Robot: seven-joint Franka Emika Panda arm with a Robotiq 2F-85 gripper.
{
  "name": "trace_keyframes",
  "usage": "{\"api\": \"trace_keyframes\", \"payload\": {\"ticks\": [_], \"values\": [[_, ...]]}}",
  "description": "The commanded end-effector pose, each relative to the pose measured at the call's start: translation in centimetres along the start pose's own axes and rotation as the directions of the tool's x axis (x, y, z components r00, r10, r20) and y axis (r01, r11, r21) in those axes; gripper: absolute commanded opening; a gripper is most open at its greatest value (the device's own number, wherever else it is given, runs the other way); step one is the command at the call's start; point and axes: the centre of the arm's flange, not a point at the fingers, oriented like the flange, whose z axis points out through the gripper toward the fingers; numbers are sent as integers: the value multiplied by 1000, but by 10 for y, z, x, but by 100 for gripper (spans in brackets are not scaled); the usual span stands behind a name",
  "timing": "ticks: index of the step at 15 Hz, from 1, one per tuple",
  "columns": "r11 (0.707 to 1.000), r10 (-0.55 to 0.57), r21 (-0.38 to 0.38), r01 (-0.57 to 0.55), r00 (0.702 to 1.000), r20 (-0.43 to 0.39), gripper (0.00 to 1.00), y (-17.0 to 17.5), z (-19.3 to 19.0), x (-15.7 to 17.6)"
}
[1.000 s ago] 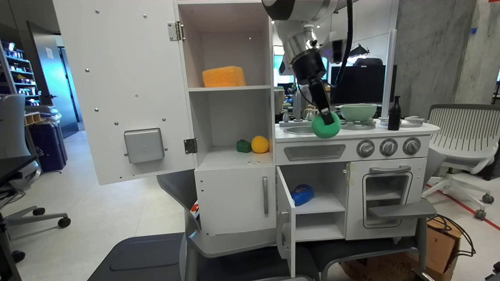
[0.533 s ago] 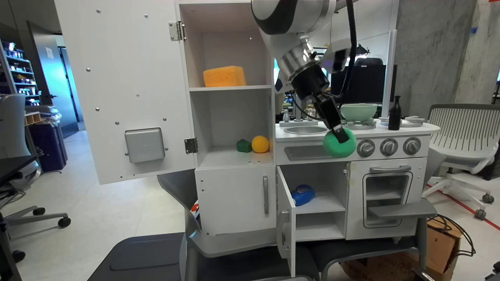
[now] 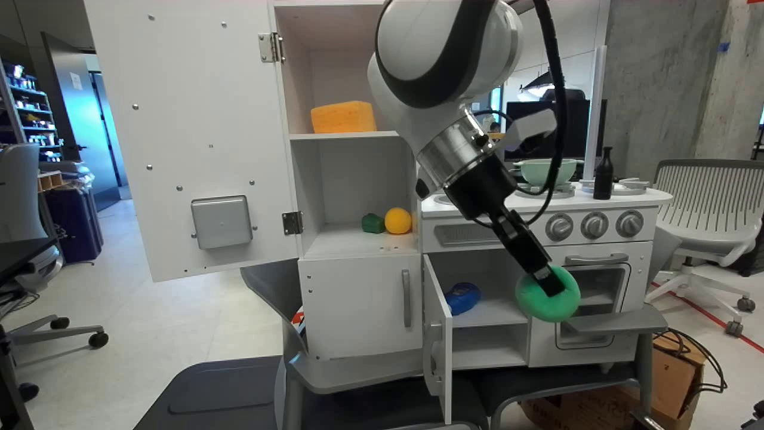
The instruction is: Open the bottom door of cabinet, pick up the blue bottle and light green object and put them in the bottom compartment.
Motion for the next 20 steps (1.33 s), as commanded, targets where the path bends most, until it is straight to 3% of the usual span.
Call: {"api": "trace_keyframes", "payload": {"ticks": [1,5,10,14,16,20], "values": [[994,95,-57,-95,995,-15,4,-52,45,-52],[950,302,-54,-307,949,-89,4,-63,83,-85],[852,509,-24,-524,836,-204,4,-58,133,-149],[752,622,-26,-659,722,-302,4,-34,166,-218],[700,664,-6,-715,653,-363,4,-4,172,-228],[595,706,55,-802,490,-511,4,63,130,-212]]}}
